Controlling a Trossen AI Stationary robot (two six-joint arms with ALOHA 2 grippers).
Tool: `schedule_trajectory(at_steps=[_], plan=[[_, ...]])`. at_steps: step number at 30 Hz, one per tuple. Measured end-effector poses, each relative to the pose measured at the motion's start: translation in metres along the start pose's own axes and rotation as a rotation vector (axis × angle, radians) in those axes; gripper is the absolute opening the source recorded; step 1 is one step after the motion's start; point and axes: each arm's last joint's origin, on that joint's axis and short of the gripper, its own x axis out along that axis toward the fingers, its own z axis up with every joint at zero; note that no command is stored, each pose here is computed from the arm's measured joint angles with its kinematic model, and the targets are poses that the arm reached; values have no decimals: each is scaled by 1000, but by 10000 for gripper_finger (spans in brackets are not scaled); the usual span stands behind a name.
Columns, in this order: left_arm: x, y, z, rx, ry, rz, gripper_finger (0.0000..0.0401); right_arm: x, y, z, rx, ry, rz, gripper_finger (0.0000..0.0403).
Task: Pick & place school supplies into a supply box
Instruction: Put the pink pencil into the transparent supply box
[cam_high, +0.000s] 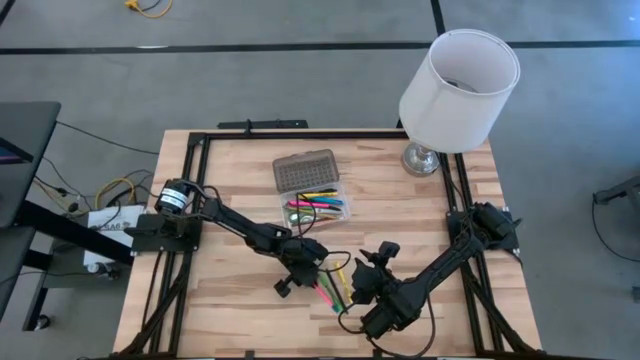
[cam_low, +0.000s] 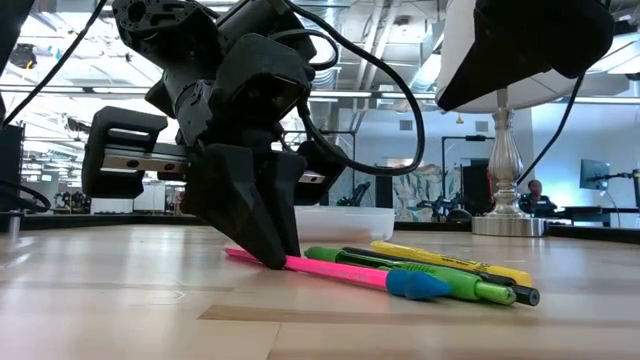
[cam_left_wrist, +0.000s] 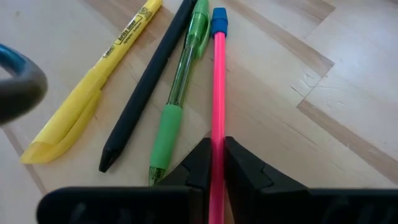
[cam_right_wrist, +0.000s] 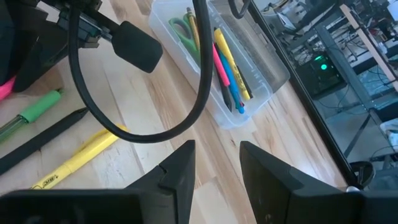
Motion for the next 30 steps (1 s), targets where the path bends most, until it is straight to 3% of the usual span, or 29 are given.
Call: schedule_trajectory(at_steps=[7,13,22,30], plan=[[-8,-2,2,-11,40,26,23,0,0,0,-4,2,-2,121],[-46,-17,-8,-85,308,-17,22,2,-2,1,-4,7,-9,121],[-75,-32,-14,-172,507,20,22,2,-2,1,-3,7,-8,121],[-76,-33,-15,-208,516,10,34,6,-3,3,3,14,-16,121]])
